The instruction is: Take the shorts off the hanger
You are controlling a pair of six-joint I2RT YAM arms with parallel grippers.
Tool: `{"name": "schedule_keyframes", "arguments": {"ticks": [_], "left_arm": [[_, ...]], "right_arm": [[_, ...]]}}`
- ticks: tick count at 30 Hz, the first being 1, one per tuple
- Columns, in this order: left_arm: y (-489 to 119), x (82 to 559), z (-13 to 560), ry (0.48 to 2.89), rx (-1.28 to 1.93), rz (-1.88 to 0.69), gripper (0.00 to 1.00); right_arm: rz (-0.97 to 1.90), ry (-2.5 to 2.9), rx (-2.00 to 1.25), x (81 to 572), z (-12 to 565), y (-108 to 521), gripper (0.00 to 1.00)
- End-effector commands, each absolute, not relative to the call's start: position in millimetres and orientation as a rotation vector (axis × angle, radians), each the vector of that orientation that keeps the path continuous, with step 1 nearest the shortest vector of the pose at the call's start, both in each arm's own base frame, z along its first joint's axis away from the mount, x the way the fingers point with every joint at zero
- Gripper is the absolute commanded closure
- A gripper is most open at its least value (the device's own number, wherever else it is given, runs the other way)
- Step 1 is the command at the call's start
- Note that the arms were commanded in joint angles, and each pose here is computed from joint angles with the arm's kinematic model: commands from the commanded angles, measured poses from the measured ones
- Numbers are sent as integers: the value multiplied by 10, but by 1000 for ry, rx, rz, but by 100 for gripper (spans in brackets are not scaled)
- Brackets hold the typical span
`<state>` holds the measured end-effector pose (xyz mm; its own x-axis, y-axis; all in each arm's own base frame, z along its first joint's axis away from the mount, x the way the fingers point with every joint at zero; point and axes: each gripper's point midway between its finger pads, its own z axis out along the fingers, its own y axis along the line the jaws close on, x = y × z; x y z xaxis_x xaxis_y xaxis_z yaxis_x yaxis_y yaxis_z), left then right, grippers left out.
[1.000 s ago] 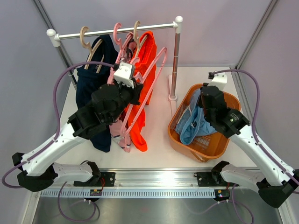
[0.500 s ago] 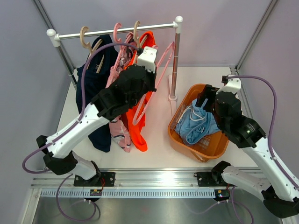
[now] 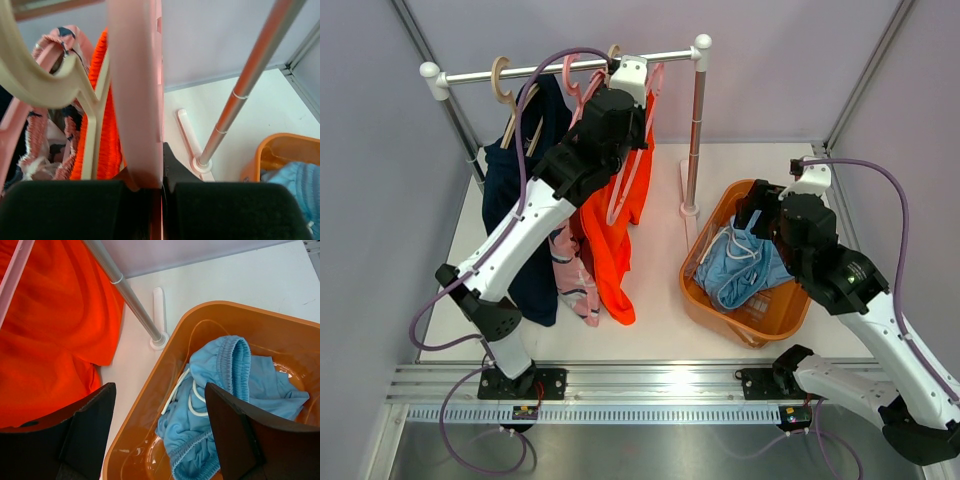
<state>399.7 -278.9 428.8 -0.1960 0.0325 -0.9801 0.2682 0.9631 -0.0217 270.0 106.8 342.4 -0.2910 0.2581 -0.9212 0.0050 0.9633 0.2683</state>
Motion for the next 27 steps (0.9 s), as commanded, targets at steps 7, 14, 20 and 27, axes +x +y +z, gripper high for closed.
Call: {"name": "schedule_keyframes", "arguments": {"ticks": [7, 14, 20, 27], "left_arm": [[-2832, 4162, 4893, 1571, 207, -280, 100], [-3099, 4392, 4800, 1558, 217, -318, 100], [-3175, 4603, 4791, 1511, 167, -299, 100], [-3267, 4734, 4740, 1491, 152, -301, 100]], "right_arm": [[301, 1785, 175, 2688, 3686, 1083, 19], [312, 1780, 164, 2636, 3693, 1068, 20], [307, 1789, 158, 2566, 3664, 1020, 20], [288, 1794, 175, 2456, 3629, 903, 19]]}}
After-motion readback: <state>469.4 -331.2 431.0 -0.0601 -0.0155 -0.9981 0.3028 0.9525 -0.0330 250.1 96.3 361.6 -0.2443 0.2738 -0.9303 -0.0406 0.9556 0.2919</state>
